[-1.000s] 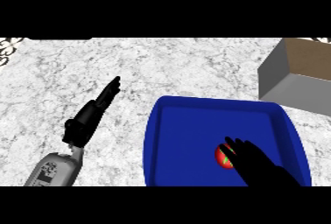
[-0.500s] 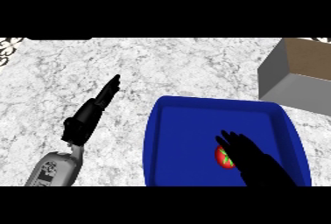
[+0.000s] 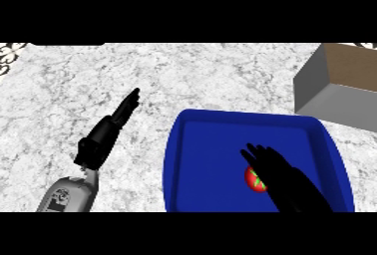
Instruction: Pick the tomato from the tray and place it in the cardboard box
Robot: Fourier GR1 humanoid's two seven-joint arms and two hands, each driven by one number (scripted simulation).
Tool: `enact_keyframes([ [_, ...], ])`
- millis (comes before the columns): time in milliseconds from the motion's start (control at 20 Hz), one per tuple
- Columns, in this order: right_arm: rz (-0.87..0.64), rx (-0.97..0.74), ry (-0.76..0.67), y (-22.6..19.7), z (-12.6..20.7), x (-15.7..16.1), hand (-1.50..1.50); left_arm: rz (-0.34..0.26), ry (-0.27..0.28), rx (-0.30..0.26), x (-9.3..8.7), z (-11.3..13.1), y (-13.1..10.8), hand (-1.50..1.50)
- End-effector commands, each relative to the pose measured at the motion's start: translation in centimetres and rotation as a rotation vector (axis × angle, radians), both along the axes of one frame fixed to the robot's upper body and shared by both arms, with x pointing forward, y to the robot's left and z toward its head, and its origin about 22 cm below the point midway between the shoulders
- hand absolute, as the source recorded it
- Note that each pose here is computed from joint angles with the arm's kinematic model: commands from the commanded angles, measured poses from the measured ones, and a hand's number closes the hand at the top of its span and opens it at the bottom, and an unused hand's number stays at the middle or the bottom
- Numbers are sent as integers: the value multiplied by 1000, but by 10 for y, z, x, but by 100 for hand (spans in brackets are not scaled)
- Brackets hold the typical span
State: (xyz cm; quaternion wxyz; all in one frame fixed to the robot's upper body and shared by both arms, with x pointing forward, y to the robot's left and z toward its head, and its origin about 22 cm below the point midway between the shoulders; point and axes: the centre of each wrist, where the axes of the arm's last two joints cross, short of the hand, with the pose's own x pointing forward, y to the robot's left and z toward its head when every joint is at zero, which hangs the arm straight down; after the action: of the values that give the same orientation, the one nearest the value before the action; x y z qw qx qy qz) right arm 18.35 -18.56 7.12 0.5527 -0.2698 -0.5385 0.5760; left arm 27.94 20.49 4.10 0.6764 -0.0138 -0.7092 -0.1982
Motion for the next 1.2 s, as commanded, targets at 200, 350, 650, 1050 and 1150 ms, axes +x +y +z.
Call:
enact_keyframes([
  [200,13,-52,57,-5,-3,9,-150,-16,3,-7,-3,-6,2,0],
  [350,11,-70,62,-8,-34,8,-150,-8,-5,-12,0,-10,-5,0],
  [650,13,-77,75,7,-35,17,-150,-17,-6,-11,3,-2,-5,0],
  [1050,-30,-145,55,-11,-65,14,-150,-5,-12,-6,1,-1,2,0],
  [1150,-13,-150,47,-3,-71,15,-150,-11,-5,-13,-5,-6,21,0],
])
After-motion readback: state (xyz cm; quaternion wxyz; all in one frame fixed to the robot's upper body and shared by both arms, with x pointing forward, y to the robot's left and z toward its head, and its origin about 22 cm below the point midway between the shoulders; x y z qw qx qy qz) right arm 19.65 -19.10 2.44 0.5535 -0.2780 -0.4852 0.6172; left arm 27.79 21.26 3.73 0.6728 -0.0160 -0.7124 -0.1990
